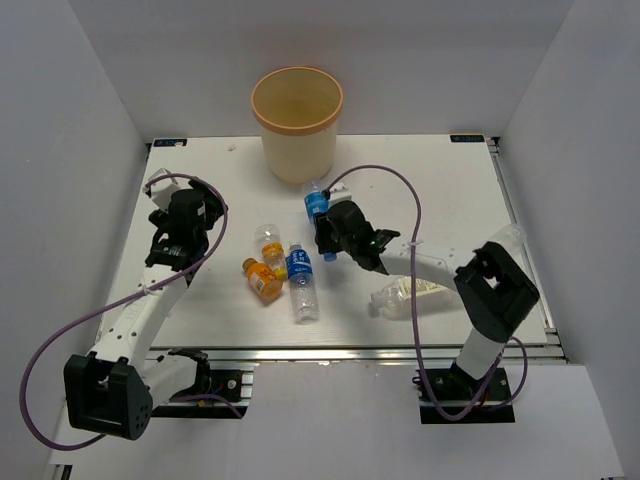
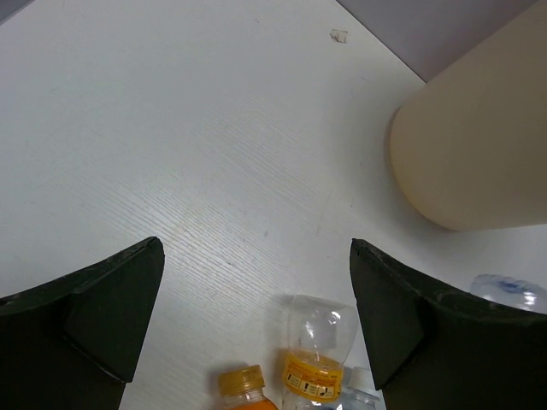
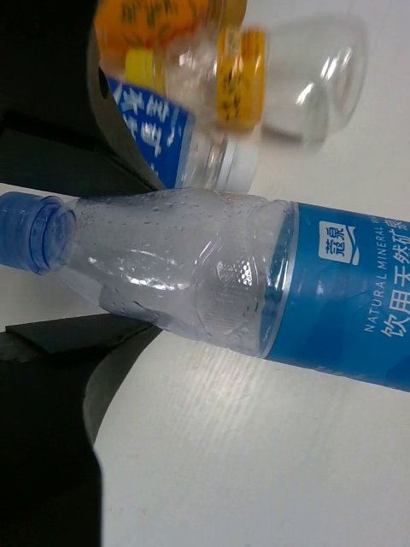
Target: Put the plastic bottles in the bin
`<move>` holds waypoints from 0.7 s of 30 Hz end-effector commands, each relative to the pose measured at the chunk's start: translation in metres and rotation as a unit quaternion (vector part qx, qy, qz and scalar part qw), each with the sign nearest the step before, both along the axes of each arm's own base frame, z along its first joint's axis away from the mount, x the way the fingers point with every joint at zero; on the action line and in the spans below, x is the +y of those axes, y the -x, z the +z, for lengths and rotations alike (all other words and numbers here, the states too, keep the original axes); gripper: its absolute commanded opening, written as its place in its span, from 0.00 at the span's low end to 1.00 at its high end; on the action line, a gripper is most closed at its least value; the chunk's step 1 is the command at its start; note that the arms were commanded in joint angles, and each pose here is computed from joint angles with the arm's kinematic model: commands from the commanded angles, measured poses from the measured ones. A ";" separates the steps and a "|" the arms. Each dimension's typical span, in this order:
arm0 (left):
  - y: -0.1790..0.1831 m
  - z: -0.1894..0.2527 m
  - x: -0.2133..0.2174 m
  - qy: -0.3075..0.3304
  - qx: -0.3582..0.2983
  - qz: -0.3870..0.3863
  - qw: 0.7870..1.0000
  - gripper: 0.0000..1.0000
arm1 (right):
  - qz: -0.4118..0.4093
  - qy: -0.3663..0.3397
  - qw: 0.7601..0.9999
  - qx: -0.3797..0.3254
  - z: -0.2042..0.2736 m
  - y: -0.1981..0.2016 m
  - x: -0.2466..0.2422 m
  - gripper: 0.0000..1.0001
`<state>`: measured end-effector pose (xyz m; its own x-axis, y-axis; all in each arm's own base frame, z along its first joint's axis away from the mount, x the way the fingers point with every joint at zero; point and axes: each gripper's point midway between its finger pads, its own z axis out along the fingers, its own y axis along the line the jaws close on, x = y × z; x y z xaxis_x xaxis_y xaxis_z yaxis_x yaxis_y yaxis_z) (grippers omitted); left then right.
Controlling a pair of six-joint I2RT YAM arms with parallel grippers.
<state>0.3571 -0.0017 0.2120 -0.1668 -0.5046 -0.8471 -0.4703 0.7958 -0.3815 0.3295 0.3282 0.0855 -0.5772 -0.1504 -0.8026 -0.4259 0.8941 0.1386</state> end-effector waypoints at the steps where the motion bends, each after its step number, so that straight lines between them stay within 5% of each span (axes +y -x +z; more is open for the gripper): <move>1: -0.005 0.002 -0.002 0.010 -0.013 -0.008 1.000 0.98 | 0.066 -0.046 0.992 -0.098 0.102 -0.008 0.020 0.30; 9: -0.014 -0.006 -0.004 0.014 -0.007 -0.022 1.000 0.98 | 0.116 -0.048 0.969 -0.213 0.220 -0.026 0.028 0.29; 14: -0.015 -0.013 -0.004 0.018 0.001 -0.023 1.000 0.98 | 0.074 -0.059 0.957 -0.273 0.270 -0.102 0.033 0.26; 15: -0.016 -0.016 -0.004 0.020 -0.001 -0.022 1.000 0.98 | 0.060 -0.088 0.942 -0.317 0.315 -0.115 0.035 0.26; 17: -0.016 -0.024 -0.004 0.027 0.009 -0.017 0.999 0.98 | 0.031 -0.082 0.936 -0.340 0.311 -0.154 0.041 0.28; 18: -0.018 -0.024 -0.006 0.029 0.009 -0.021 0.999 0.98 | 0.008 -0.109 0.920 -0.377 0.352 -0.165 0.039 0.28; 21: -0.023 -0.032 -0.012 0.037 0.016 -0.037 0.998 0.98 | -0.019 -0.105 0.898 -0.426 0.354 -0.204 0.046 0.32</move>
